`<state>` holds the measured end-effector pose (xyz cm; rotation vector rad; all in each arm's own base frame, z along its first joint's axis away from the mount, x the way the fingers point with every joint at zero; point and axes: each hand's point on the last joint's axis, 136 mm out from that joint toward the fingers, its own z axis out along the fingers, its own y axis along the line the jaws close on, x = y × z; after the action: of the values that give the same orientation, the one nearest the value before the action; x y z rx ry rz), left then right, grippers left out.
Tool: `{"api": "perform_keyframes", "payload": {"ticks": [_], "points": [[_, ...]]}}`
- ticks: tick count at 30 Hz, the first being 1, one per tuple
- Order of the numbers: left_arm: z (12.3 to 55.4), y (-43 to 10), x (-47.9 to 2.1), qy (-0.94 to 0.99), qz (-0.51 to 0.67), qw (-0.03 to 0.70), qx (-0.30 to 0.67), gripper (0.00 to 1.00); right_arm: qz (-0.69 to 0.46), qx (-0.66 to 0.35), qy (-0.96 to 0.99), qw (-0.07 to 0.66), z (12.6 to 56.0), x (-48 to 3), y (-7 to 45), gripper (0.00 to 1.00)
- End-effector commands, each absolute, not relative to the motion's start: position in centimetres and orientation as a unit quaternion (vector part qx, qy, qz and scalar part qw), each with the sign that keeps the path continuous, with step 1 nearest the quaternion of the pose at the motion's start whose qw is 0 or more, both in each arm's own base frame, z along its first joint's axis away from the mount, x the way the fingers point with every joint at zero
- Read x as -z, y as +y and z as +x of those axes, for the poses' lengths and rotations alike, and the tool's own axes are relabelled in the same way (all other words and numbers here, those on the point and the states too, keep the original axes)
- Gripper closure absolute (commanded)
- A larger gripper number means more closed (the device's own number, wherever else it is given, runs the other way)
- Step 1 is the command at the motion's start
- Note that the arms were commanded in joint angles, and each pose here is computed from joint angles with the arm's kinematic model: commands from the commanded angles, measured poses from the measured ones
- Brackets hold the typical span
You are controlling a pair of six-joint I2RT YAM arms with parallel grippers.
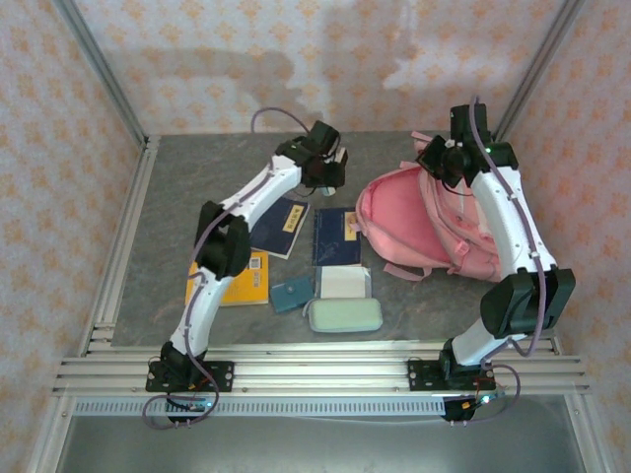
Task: Pack the student bag
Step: Pick up the loose stationery from the top-center of the table.
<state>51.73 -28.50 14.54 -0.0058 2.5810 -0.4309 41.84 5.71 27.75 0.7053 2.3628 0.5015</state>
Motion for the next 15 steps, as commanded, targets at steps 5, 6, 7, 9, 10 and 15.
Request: {"api": "perform_keyframes", "payload": {"ticks": [5,6,7,9,10,15], "points": [[45.0,-32.2,-26.1,0.913,0.000,0.280,0.295,0.58,0.291,-0.258,0.838,0.382,41.8,-32.8,5.9,1.00],[44.0,-33.1,-26.3,0.912,0.008,0.275,0.303,0.58,0.297,-0.275,0.830,0.383,41.9,-32.9,6.3,1.00],[43.1,-33.6,-26.3,0.912,0.013,0.270,0.309,0.58,0.301,-0.291,0.823,0.385,42.0,-33.0,6.6,1.00],[41.5,-35.0,-25.7,0.910,0.020,0.254,0.326,0.58,0.301,-0.326,0.809,0.386,42.5,-33.3,7.4,1.00],[41.0,-35.4,-25.2,0.911,0.021,0.244,0.330,0.58,0.302,-0.338,0.804,0.385,42.6,-33.5,7.7,1.00],[39.8,-37.8,-23.2,0.910,0.035,0.211,0.356,0.58,0.311,-0.374,0.787,0.380,42.8,-34.1,8.5,1.00]]}}
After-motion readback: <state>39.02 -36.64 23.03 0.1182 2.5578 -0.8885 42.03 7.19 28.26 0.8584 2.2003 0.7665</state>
